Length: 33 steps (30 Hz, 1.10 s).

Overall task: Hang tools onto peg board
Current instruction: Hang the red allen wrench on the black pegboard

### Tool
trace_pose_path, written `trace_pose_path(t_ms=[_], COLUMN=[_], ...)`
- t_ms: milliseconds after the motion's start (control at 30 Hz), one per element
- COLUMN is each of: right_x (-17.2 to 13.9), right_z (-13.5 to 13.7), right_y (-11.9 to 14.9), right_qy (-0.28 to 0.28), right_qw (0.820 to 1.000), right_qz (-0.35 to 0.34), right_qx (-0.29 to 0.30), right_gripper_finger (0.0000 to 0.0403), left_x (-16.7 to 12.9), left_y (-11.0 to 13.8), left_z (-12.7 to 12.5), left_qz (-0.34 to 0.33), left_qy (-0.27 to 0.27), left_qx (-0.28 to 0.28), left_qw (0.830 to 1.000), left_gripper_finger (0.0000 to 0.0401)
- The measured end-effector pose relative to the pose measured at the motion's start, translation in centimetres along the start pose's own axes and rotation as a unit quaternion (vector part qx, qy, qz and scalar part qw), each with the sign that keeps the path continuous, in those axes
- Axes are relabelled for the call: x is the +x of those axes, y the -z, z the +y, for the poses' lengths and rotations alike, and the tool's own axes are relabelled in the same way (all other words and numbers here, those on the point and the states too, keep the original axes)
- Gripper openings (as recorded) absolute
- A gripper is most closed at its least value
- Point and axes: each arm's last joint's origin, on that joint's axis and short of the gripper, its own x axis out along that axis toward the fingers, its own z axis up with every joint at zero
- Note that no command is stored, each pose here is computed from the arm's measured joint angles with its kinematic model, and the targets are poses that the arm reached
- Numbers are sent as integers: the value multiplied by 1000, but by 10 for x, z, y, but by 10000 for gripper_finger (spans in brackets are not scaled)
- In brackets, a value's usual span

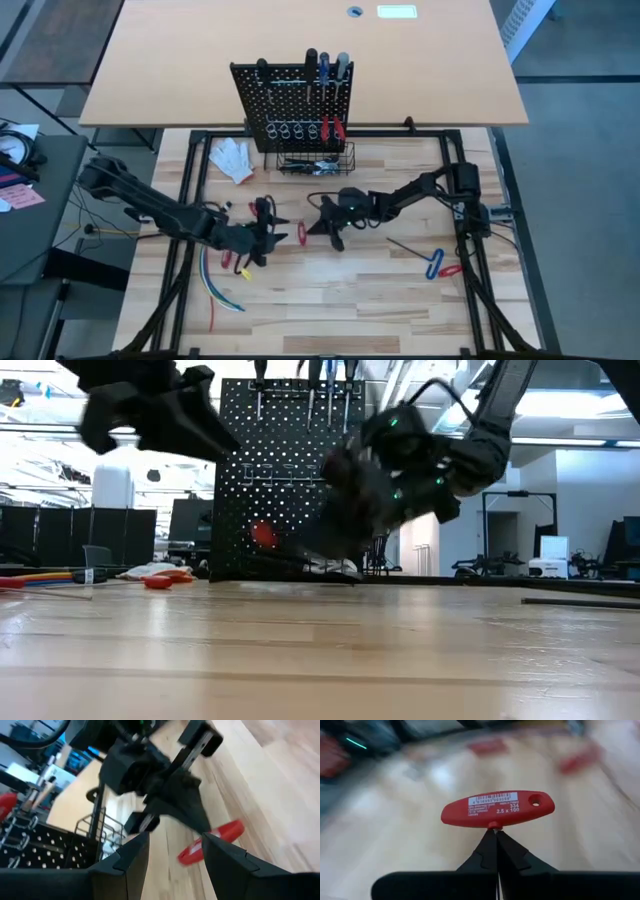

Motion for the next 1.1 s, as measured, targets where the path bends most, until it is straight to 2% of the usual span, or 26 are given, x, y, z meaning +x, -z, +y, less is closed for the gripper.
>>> trace_pose_path(t_ms=[100,200,333,433,600,800,967,1100], right_x=[-6,-15,-32,-40,-36,-25,-19,-15], right_z=[3,7,9,11,20,35,45,50], right_y=[-3,-7,-10,-13,-17,-27,-33,-37], right_qy=[-31,-73,-112,-133,-168,-239,-269,-281], right_qw=[999,993,983,975,969,954,945,940], right_qz=[-43,-92,-147,-177,-180,-175,-176,-180], right_qx=[0,0,0,-3,-19,-47,-61,-69], right_gripper_finger=[1,1,0,0,0,0,0,0], left_x=[5,6,4,3,11,19,17,16], left_y=[-5,-8,-14,-22,-30,-37,-42,-45], left_z=[-2,-2,0,4,6,7,3,4], left_qz=[-21,-42,-69,-81,-110,-152,-209,-233], left_qy=[-10,2,30,30,10,-12,67,75], left_qx=[-5,-2,-33,-49,-70,-98,-83,-87], left_qw=[1000,999,997,995,991,983,972,966], left_gripper_finger=[179,182,183,183,183,183,183,183])
